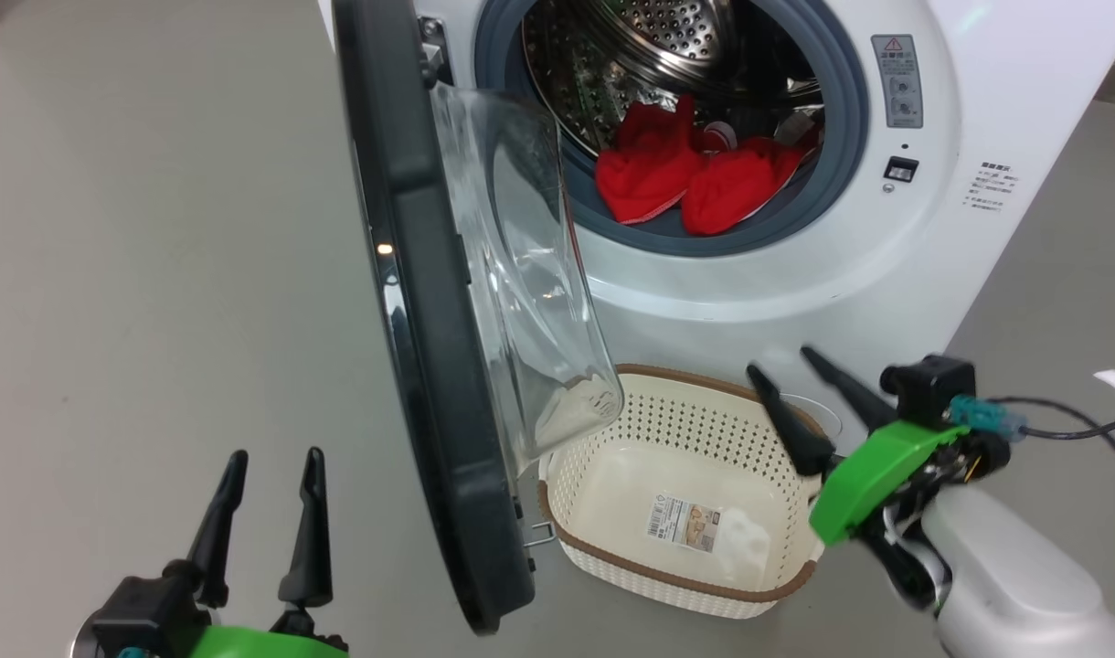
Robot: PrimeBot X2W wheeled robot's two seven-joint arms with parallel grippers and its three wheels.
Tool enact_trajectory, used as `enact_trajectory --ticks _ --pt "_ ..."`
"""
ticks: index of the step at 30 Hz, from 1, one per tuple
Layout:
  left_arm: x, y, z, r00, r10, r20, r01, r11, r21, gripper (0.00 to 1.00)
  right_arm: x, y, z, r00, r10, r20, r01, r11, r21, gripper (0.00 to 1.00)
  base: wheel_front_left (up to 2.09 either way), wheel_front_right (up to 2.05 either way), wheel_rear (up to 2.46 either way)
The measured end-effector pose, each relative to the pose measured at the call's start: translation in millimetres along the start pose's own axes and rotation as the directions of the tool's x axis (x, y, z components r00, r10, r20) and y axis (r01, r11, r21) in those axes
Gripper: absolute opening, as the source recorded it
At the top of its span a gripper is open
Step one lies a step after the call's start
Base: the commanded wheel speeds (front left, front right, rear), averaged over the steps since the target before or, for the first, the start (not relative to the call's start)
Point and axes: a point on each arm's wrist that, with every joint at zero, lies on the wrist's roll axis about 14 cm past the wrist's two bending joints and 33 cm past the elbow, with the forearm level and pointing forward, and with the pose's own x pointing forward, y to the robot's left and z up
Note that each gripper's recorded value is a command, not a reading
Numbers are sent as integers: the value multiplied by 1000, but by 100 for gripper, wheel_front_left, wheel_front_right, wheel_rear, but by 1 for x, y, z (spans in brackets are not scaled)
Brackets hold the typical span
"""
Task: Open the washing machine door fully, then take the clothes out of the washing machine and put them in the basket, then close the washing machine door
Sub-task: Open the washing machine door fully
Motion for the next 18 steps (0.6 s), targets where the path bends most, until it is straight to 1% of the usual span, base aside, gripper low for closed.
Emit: enact_trajectory --ticks 3,5,8,12,18 --pt "0 -1 -1 1000 -2 -1 2 1000 -1 100 2 -9 27 994 -45 99 50 998 -42 100 0 0 0" --pt "1 -2 -1 1000 -6 -1 6 1000 0 100 -3 -13 36 986 -71 148 82 994 -68 100 0 0 0" --pt "1 -2 0 1000 -8 1 8 1000 -1 100 -16 -13 28 981 -96 168 115 988 -102 100 0 0 0" --pt "1 -2 0 1000 -8 0 8 1000 0 100 -30 -14 12 978 -137 157 154 983 -96 100 0 0 0" --pt "2 -3 0 1000 -9 1 9 1000 1 100 -41 -25 21 961 -187 203 211 972 -106 100 0 0 0"
